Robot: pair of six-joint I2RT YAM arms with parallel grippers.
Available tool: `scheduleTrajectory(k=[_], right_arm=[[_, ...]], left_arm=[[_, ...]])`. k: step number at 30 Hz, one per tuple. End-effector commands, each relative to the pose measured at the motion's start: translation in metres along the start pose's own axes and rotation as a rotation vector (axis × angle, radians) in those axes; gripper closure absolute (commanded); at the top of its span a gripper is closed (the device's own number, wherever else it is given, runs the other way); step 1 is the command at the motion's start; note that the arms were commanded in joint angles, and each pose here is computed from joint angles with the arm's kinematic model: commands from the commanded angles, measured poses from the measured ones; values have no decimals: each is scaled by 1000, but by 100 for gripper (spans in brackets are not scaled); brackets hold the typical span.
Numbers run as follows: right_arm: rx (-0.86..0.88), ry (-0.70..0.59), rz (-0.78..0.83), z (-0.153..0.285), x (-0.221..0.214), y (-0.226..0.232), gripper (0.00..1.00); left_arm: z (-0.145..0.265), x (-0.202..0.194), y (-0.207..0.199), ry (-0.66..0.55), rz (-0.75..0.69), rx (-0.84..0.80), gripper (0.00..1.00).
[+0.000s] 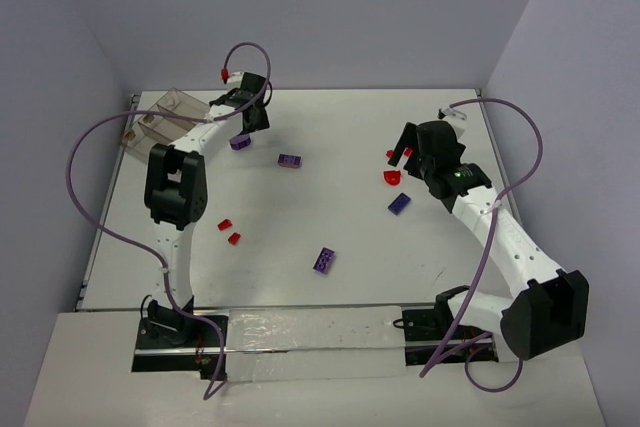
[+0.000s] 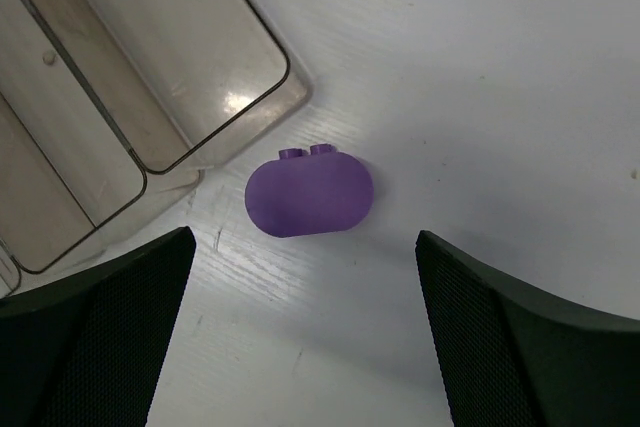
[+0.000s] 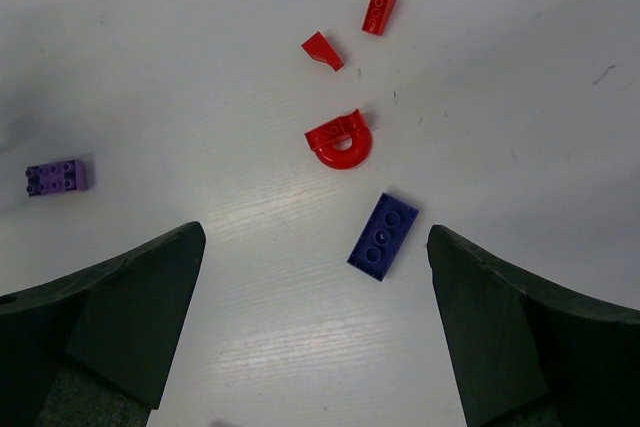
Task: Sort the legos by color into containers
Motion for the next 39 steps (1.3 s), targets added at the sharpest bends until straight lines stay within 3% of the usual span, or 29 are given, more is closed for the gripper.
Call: scheduleTrajectory(k=[1,16,39], right_arm=[[16,-4,-2,0,6,9,0],[16,4,7,-1,7,11,0],[4,38,23,-5,3,12,0]], left_arm=[[2,3,-6,46,149,-26,1],[-30,-8,-8,119,301,-52,1],[-62,-19,-10,50,172,-11,8]])
Point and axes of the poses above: each gripper's point midway between its finger pads, its own z axis back along the fingers, its own y axis along the line the jaws close on, x = y × z, the point moved 10 cm from there along z, back along the fingers, and after that the axes turned 15 degrees about -z, right-handed, at the moved point
